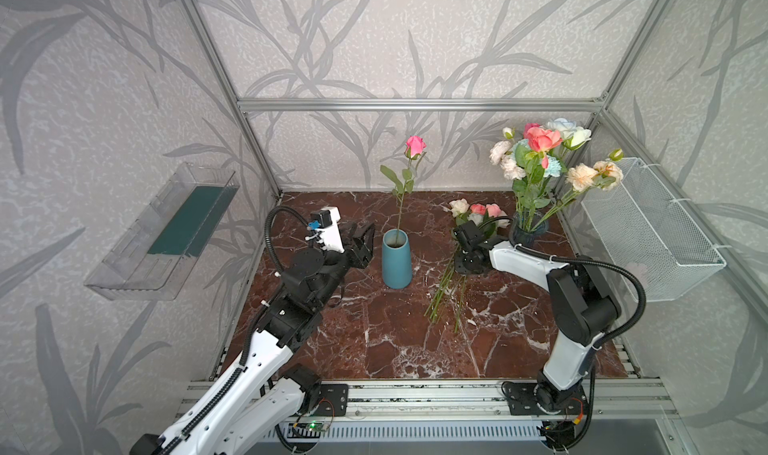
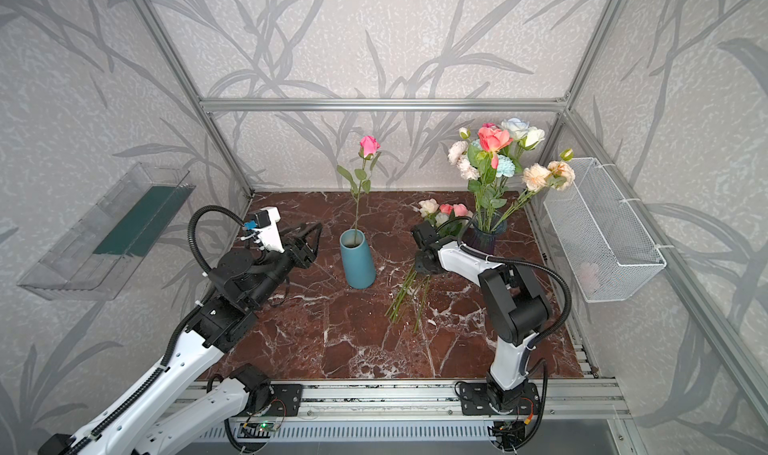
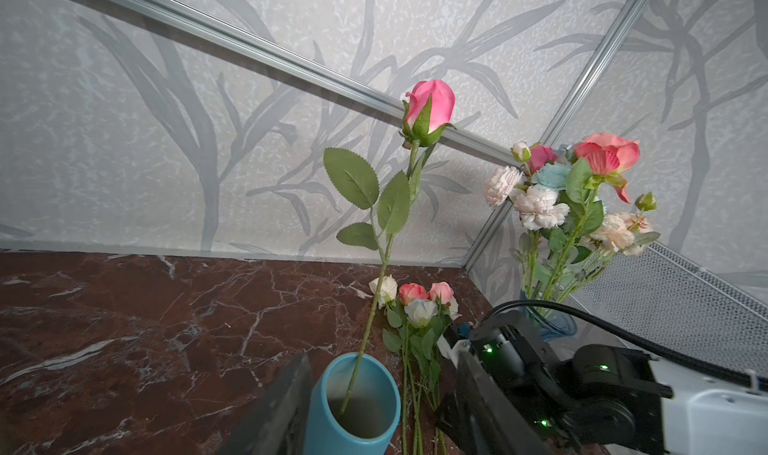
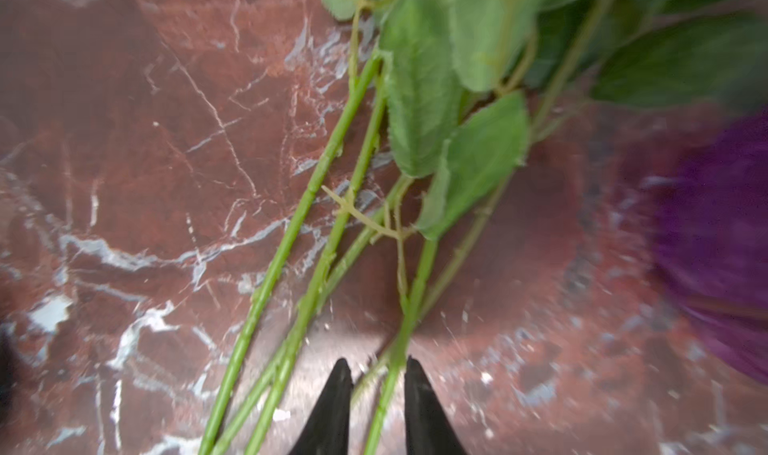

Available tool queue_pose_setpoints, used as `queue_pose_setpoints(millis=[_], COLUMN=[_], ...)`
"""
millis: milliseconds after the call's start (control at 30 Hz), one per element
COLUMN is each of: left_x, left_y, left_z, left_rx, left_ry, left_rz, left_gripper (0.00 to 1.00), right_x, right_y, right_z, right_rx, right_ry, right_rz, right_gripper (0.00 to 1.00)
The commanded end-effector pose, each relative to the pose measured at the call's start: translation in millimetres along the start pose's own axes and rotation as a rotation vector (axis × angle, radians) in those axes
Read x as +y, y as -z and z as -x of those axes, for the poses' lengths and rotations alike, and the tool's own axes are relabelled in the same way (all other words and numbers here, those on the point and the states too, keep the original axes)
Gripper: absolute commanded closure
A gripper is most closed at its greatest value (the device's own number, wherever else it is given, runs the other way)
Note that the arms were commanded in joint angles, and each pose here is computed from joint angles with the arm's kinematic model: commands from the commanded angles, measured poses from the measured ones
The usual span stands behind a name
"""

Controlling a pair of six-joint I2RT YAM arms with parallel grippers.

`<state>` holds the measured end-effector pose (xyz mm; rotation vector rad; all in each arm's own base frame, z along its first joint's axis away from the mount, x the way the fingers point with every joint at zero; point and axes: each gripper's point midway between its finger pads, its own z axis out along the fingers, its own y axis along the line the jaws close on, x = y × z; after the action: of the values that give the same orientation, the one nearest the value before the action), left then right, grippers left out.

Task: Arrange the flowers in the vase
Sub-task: 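Lower the pink rose into the cup with left gripper while right grasps stems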

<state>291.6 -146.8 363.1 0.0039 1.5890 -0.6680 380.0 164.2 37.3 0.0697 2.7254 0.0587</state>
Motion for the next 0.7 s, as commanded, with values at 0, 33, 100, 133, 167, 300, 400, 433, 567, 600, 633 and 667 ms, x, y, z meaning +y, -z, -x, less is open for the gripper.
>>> queue_pose_setpoints(millis=[0,33,100,133,167,300,400,433,567,600,633,667], left_x=[-7.8,-7.7,-8.9,-9.2,-9.0,-9.5,-10.3,-10.4,-11.3,-12.0,-11.8,-11.4], left_y=[1.0,0.4,-0.1,-0.3,-0.6,-1.1,-1.2,-1.5,-2.3,-2.3,-2.6,-3.1], left_z=[4.5,4.1,3.0,2.6,1.8,0.8,1.6,0.8,0.1,-0.3,-1.0,-1.4], left_rx=[-0.018,-0.014,-0.011,-0.009,-0.007,-0.003,-0.003,-0.001,0.003,0.005,0.007,0.008], left_ry=[0.032,0.036,0.038,0.038,0.043,0.045,0.047,0.049,0.051,0.052,0.052,0.053], left_rz=[-0.043,-0.041,-0.049,-0.051,-0.05,-0.054,-0.057,-0.058,-0.064,-0.067,-0.067,-0.066], left_gripper=[0.43,0.43,0.43,0.43,0.43,0.43,0.43,0.43,0.43,0.43,0.43,0.43], right_x=[1.5,0.0,-0.8,-1.6,-2.3,-0.8,-5.5,-8.5,-19.2,-19.5,-18.7,-18.4], right_y=[-8.8,-11.0,-12.5,-11.8,-10.5,3.1,19.1,24.1,18.3,15.1,12.2,8.1], right_z=[-3.2,-3.7,-5.7,-6.5,-6.2,-4.7,-0.5,1.0,-4.1,-6.9,-9.1,-11.5], right_rx=[0.035,0.033,0.032,0.029,0.022,0.004,-0.039,-0.057,-0.05,-0.028,-0.011,0.002], right_ry=[-0.017,-0.022,-0.023,-0.025,-0.024,-0.022,-0.028,-0.028,-0.024,-0.022,-0.019,-0.019], right_rz=[0.006,-0.003,-0.003,-0.002,-0.002,0.024,0.024,0.015,-0.032,-0.036,-0.037,-0.039], right_gripper=[0.79,0.8,0.8,0.8,0.8,0.79,0.79,0.79,0.78,0.77,0.77,0.77])
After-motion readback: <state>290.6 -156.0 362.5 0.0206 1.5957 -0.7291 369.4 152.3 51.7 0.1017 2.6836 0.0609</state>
